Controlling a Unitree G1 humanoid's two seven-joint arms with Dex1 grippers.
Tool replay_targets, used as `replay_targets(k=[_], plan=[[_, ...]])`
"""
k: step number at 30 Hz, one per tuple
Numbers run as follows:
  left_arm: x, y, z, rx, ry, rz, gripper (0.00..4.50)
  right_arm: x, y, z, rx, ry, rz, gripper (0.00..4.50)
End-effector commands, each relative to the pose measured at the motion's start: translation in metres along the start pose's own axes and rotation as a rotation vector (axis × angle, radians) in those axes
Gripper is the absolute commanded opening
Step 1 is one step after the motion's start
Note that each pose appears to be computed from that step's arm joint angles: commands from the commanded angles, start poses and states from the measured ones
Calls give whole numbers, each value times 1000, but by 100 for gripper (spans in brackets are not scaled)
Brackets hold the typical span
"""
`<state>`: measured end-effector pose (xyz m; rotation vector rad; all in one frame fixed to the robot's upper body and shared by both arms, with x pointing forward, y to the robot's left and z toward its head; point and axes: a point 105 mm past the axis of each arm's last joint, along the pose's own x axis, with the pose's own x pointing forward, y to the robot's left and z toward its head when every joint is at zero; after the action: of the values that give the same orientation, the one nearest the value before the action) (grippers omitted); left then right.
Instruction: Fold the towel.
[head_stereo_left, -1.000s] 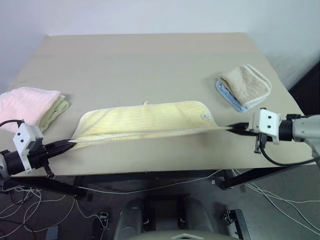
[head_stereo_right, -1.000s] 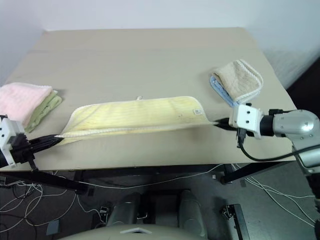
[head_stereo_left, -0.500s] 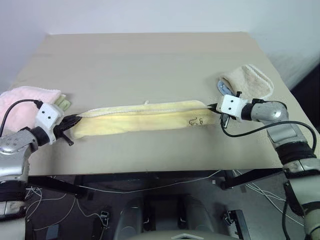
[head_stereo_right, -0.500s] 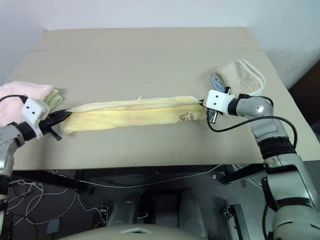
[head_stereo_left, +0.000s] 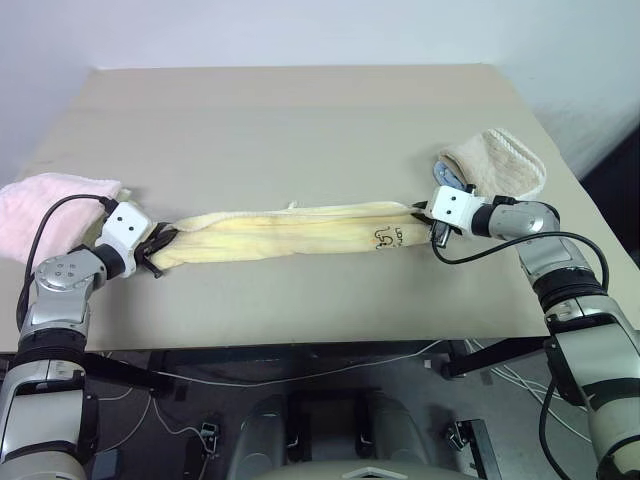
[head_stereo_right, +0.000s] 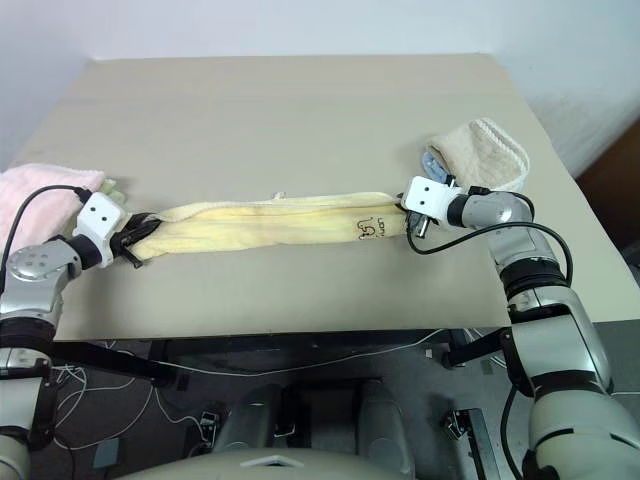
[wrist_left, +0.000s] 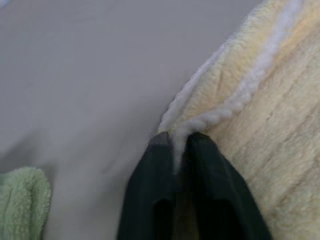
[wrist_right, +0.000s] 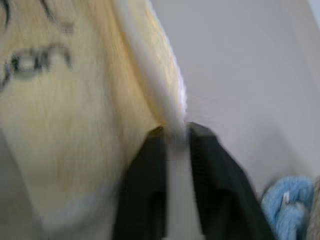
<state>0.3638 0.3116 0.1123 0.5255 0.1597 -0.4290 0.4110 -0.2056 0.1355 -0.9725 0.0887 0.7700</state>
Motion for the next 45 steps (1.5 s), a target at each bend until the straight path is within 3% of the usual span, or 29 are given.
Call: replay_targets(k=[1, 8, 9, 17, 24, 28, 34, 39, 45], plan=[[-7, 9, 3, -19, -22, 27, 195, -13, -28, 10, -22, -30, -109, 197], [-18, 21, -3, 8, 16, 93, 435, -22, -39, 10, -41, -34, -176, 436], [-21, 21, 1, 10, -7, 86, 448, -25, -42, 10, -49, -35, -198, 449], [-45, 41, 10, 57, -19, 192, 448, -44, -45, 21, -13, -92, -269, 449], [-50, 64, 44, 63, -126, 293, 448, -58, -22, 31, 234, -196, -241, 449], [-43, 59, 57, 62, -166, 260, 448, -61, -4, 36, 403, -237, -199, 449], [-31, 30, 71, 48, -257, 119, 448, -59, 32, 49, 834, -329, -119, 449], [-23, -20, 74, 41, -314, -94, 448, -59, 50, 45, 1324, -378, -125, 449], [-18, -73, 81, 18, -366, -295, 448, -55, 72, 35, 1629, -316, -135, 449]])
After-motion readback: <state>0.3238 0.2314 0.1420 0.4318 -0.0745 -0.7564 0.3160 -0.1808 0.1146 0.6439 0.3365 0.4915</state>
